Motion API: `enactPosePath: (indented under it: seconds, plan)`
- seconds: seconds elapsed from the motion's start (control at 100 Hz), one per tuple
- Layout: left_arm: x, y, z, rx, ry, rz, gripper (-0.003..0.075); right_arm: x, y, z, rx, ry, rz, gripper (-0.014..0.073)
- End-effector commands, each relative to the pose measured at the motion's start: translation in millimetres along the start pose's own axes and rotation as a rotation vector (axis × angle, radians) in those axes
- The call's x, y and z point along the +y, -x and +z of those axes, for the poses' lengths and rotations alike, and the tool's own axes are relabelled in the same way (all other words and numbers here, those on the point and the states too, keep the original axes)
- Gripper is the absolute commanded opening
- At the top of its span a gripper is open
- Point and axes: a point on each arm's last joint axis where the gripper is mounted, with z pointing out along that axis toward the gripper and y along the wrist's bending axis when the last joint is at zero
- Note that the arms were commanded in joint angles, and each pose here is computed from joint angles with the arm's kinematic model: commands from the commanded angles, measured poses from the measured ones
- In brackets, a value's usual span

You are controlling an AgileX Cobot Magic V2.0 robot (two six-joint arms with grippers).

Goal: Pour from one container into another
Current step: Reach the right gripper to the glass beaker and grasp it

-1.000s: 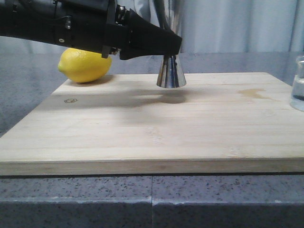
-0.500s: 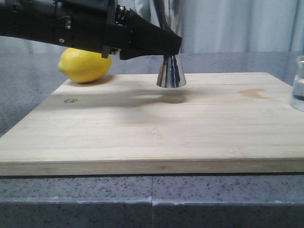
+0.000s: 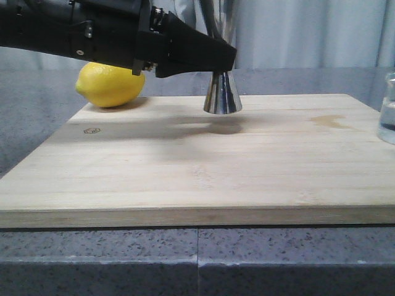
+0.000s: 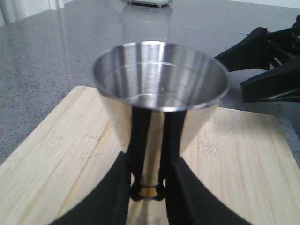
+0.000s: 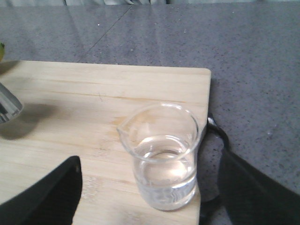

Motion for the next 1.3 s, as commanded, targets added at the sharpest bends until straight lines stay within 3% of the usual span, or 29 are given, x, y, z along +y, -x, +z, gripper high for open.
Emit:
enactPosePath:
  seconds: [0.0, 0.3, 0.79, 1.05, 1.29]
  plan:
    - [-3, 29, -5, -0.123, -0.007, 0.020, 0.0020, 0, 16, 5, -0.107, -0.026, -0.012, 0.0541]
    - [-3, 29, -5, -0.123, -0.007, 0.020, 0.0020, -4, 10, 30, -0.120, -0.095, -0.023, 0.0541]
    - [-3, 29, -5, -0.123, -0.007, 0.020, 0.0020, 0, -2, 63, -0.160, -0.070, 0.027, 0.0536]
    - [-3, 29, -5, -0.123, -0.007, 0.020, 0.0020, 1, -1, 63, -0.167, -0.056, 0.014, 0.0328]
    - [-3, 29, -5, -0.123, -0.007, 0.020, 0.0020, 2, -1, 63, -0.168, -0.049, 0.005, 0.0283]
